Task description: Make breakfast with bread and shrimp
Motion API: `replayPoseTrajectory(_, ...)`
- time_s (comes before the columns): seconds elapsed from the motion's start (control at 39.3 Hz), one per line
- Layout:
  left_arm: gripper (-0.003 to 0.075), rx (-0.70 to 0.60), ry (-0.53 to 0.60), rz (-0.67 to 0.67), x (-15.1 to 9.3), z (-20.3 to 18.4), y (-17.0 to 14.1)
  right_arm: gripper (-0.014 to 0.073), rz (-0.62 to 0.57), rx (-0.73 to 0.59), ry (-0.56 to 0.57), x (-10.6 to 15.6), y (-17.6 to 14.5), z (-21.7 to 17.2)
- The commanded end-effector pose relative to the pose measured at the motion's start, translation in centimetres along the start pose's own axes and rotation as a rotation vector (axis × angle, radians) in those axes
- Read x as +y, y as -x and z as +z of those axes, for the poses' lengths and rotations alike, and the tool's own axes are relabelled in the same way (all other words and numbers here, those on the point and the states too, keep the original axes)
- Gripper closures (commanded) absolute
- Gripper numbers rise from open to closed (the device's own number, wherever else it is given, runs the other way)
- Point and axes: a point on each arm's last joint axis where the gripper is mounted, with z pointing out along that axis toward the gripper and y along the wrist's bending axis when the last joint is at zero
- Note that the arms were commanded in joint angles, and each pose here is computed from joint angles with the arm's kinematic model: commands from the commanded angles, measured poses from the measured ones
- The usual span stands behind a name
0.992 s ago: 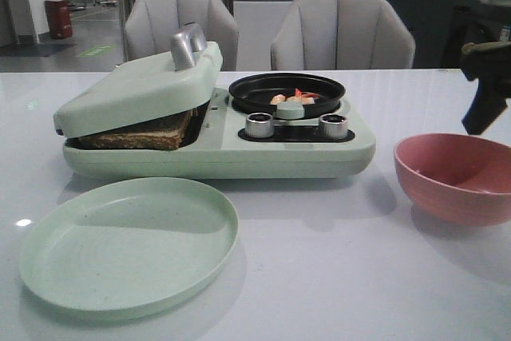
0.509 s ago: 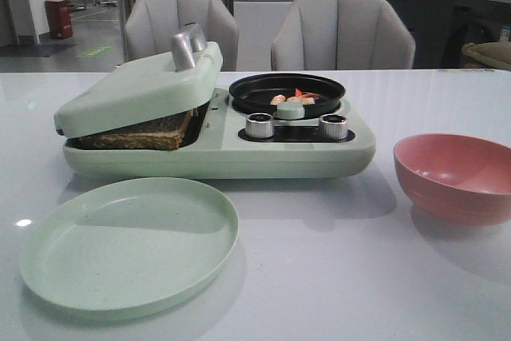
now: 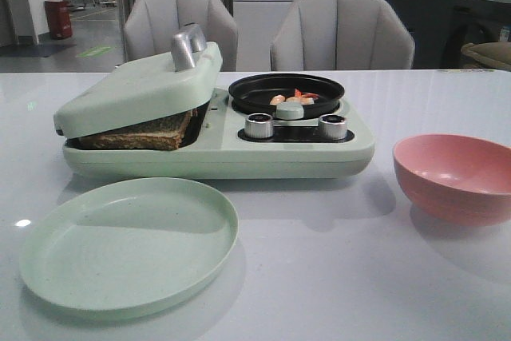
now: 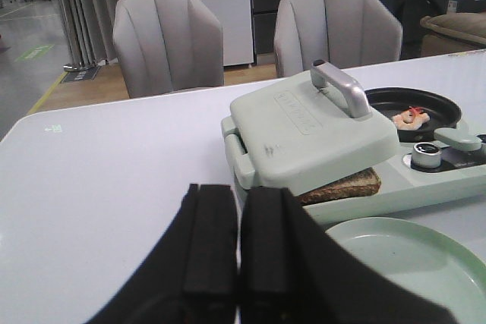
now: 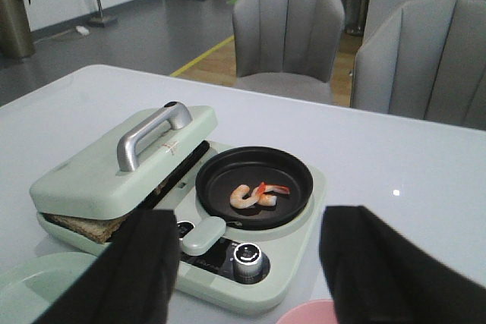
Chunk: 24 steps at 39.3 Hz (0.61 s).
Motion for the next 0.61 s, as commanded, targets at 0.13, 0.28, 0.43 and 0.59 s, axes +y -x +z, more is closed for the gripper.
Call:
replayPoseTrajectory(0.13,0.0606,-0.096,0.000,-0.023,0.1,-0.2,1.4,0.0083,0.001,-0.229,-0.041,-0.4,-2.2,-4.5)
replayPoseTrajectory(0.28,0.0606,-0.096,0.000,-0.023,0.1,-0.2,1.4,0.0083,0.000,-0.225,-0.034,-0.4,-5.1,-5.8)
replayPoseTrajectory(0.43,0.0606,-0.096,0.000,-0.023,0.1,-0.2,1.4,0.0083,0.002,-0.180,-0.038,-0.6,-7.2,-5.5)
replayPoseTrajectory(0.59,0.0606,-0.096,0.000,-0.023,0.1,-0.2,1.4,0.0134,0.002,-0.171,-0.041,-0.6,-7.6,-5.4)
